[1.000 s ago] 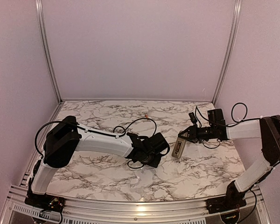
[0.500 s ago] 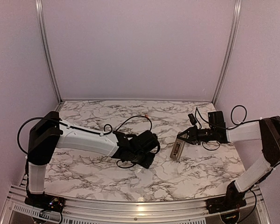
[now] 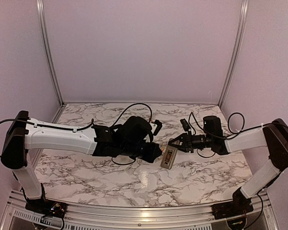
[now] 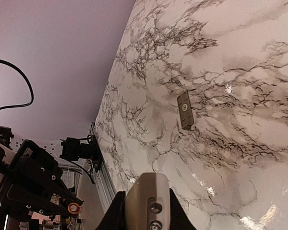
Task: Load the batteries into the remote control
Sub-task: Place the battery in the battery compartment.
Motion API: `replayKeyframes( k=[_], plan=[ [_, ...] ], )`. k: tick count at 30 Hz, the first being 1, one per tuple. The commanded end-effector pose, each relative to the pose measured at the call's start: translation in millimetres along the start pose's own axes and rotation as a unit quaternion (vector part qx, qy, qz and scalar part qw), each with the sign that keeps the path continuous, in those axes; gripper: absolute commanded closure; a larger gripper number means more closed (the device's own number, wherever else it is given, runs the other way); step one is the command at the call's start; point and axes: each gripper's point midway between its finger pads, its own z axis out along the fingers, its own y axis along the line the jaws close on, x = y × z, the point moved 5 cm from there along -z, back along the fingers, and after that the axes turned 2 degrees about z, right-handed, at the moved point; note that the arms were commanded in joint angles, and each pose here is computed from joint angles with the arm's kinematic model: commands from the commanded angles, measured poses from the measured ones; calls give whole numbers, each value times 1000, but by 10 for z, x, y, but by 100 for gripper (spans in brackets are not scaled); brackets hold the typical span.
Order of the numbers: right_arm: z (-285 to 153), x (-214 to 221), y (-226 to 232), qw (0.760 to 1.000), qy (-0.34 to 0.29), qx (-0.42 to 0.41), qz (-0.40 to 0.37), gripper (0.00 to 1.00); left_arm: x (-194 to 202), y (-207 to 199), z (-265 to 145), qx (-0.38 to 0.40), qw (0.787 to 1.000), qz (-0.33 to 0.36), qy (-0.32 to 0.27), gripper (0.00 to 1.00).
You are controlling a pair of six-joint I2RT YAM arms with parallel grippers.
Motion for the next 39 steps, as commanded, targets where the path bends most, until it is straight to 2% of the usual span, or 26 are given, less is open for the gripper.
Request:
replayKeyframes(
  k=[1, 10, 27, 39],
  plan=[
    [150, 13, 100, 999, -7, -16, 38, 100, 234, 19, 10, 10, 998, -36, 45, 100],
    [328, 205, -20, 994, 3, -8, 105, 100, 435, 145, 73, -24, 995, -64, 75, 100],
    [491, 339, -51, 991, 2, -13, 132, 100, 611, 226, 281, -56, 989, -76, 114, 100],
    [562, 395, -81, 991, 0, -8, 137, 100, 652, 174, 306, -45, 989, -77, 122, 100]
  ],
)
